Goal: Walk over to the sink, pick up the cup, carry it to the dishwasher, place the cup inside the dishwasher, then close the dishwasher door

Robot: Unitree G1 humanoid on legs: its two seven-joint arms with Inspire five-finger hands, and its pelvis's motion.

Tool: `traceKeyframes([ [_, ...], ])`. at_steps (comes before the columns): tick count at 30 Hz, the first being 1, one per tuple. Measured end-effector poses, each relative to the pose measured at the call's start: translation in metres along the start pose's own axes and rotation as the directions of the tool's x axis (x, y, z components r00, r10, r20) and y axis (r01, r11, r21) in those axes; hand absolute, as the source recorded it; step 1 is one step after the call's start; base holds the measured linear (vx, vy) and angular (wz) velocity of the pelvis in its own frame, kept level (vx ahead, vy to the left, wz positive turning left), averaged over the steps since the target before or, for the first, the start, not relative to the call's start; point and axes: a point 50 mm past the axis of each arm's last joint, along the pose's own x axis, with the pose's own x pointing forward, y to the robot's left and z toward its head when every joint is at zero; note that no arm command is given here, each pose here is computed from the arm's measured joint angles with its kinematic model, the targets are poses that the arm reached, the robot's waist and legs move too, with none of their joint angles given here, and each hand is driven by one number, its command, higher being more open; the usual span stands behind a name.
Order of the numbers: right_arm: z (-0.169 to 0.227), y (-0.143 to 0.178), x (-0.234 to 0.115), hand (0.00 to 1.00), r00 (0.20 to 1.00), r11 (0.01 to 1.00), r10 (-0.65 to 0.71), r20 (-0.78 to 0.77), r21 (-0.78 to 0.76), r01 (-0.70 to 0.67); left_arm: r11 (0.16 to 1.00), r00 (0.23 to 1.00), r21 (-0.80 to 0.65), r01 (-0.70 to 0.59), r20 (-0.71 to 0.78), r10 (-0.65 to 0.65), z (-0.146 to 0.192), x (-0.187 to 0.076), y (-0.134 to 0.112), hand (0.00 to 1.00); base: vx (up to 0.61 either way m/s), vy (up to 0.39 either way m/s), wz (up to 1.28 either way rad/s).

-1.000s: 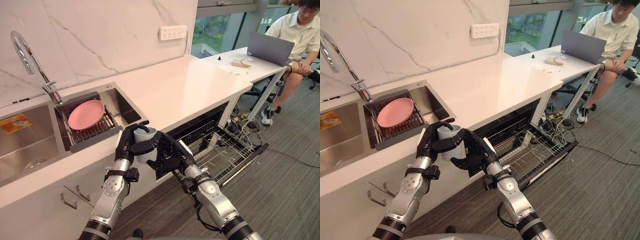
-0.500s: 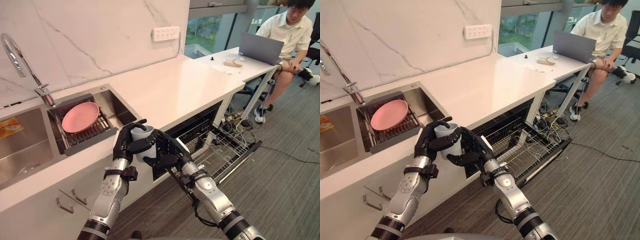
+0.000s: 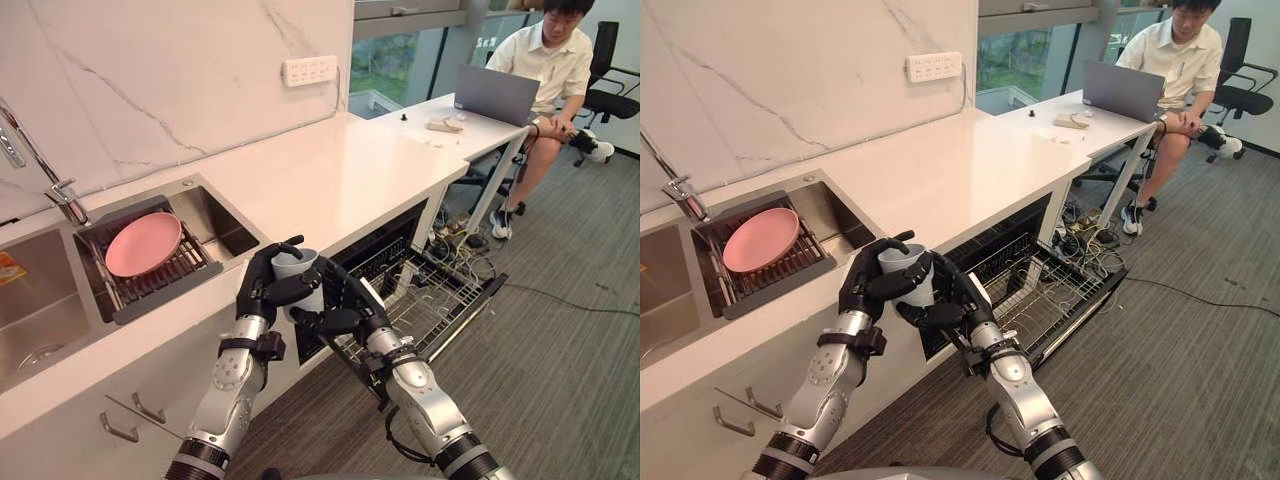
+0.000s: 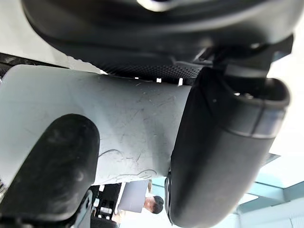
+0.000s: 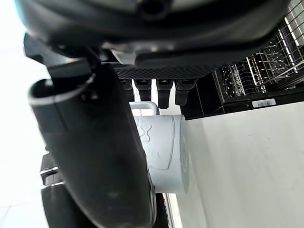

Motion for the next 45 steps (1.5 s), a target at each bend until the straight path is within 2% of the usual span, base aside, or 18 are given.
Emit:
traceKeyframes([
  [14,0.002,-0.004,0.0,0.9,1.0,1.0,-0.003,0.002,0.029,0.003,0.997,0.997,0.013,0.07,-0.009,-0.07,0.003,0.004,-0.005,0.3,0.0,0.003,-0.11],
  [15,0.001,-0.005,0.0,0.3,1.0,0.999,-0.001,-0.004,0.037,0.001,0.997,0.997,0.017,0.075,-0.014,-0.075,0.003,0.004,-0.005,0.3,0.0,0.0,0.0],
  [19,-0.003,-0.01,0.0,0.3,0.999,0.996,0.013,-0.042,0.087,-0.009,0.995,0.995,0.022,0.093,-0.04,-0.092,0.001,0.002,-0.003,0.3,0.0,0.0,0.0],
  [27,0.0,-0.02,0.007,0.3,0.994,0.997,0.071,-0.085,0.018,-0.069,0.988,0.989,0.067,0.141,-0.065,-0.136,0.003,0.005,-0.004,0.3,0.0,-0.003,0.03],
  [28,0.001,-0.02,0.008,0.3,0.994,0.998,0.069,-0.081,0.02,-0.068,0.988,0.989,0.069,0.141,-0.062,-0.137,0.003,0.006,-0.004,0.9,0.0,0.0,0.0],
  [31,0.008,-0.022,0.006,0.3,0.997,0.998,0.061,-0.046,0.031,-0.059,0.987,0.989,0.066,0.147,-0.023,-0.146,0.01,0.007,-0.01,0.9,0.0,0.002,0.01],
  [36,0.032,-0.024,-0.009,0.3,0.99,0.991,-0.04,0.134,0.135,0.022,0.985,0.968,0.052,0.163,0.184,-0.17,0.041,-0.003,-0.04,0.9,-0.01,0.005,0.03],
  [40,0.046,-0.05,-0.016,0.3,0.932,0.953,-0.287,0.22,0.159,0.256,0.979,0.94,0.129,0.159,0.284,-0.19,0.053,-0.015,-0.054,0.9,-0.06,0.004,0.05],
  [43,0.044,-0.081,-0.037,0.3,0.843,0.873,-0.487,0.228,0.125,0.471,0.973,0.937,0.22,0.065,0.321,-0.136,0.057,-0.023,-0.043,0.9,-0.07,0.001,0.01],
  [45,0.041,-0.087,-0.043,0.3,0.823,0.851,-0.525,0.217,0.109,0.514,0.975,0.941,0.221,0.034,0.322,-0.106,0.057,-0.024,-0.038,0.9,0.0,0.0,0.0],
])
